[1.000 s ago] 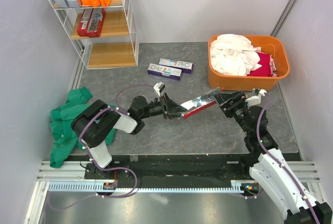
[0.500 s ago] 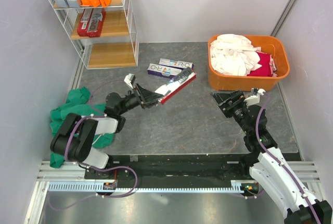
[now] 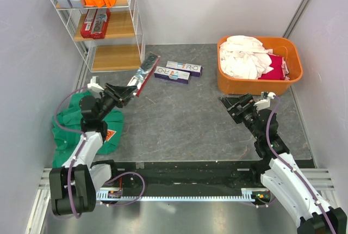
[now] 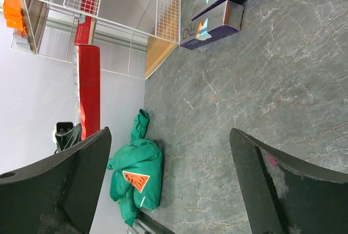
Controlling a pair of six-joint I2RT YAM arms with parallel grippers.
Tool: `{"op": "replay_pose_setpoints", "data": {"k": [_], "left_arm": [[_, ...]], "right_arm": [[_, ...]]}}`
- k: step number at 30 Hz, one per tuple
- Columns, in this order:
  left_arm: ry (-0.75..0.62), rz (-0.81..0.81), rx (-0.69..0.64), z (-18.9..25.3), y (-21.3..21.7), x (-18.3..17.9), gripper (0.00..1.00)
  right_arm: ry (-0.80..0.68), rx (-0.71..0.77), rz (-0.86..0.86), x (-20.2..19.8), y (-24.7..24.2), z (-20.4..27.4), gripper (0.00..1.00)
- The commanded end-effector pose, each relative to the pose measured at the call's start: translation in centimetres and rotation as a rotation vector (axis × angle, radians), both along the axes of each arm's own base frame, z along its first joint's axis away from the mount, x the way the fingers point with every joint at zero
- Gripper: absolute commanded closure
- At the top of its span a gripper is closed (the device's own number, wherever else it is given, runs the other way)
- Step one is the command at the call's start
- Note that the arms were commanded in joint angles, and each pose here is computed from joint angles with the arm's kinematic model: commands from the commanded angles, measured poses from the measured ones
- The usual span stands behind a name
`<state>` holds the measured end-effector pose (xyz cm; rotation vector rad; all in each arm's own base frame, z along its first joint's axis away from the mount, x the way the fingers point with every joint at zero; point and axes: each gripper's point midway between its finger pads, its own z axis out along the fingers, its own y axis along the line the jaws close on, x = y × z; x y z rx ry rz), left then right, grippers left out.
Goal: Place and organize the toothpastes onto the shelf
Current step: Place the toothpaste on the shelf.
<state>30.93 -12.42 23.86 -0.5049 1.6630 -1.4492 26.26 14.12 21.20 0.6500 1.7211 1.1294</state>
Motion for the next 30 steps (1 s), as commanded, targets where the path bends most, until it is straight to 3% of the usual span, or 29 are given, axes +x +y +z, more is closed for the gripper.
{"op": "replay_pose_setpoints", "data": {"k": [1,9,22,30], "left_arm": [[0.017,0.171,0.044,0.3,4.5,1.4,0.65],[0.011,0.31,0.036,1.2,9.5,2.7,0.66],[-0.077,0.345,0.062,6.4,11.8,7.3,0.66],[-0.069,0.345,0.013,8.4,13.3,11.5,0.66]], "right_arm": [[-0.04,-0.007,0.01,0.1,0.1,1.1,0.02],[-0.028,-0.014,0.011,0.1,0.1,0.7,0.02],[-0.024,-0.029,0.003,0.2,0.0,0.6,0.02],[-0.016,-0.03,0.0,0.1,-0.1,0.3,0.02]]}}
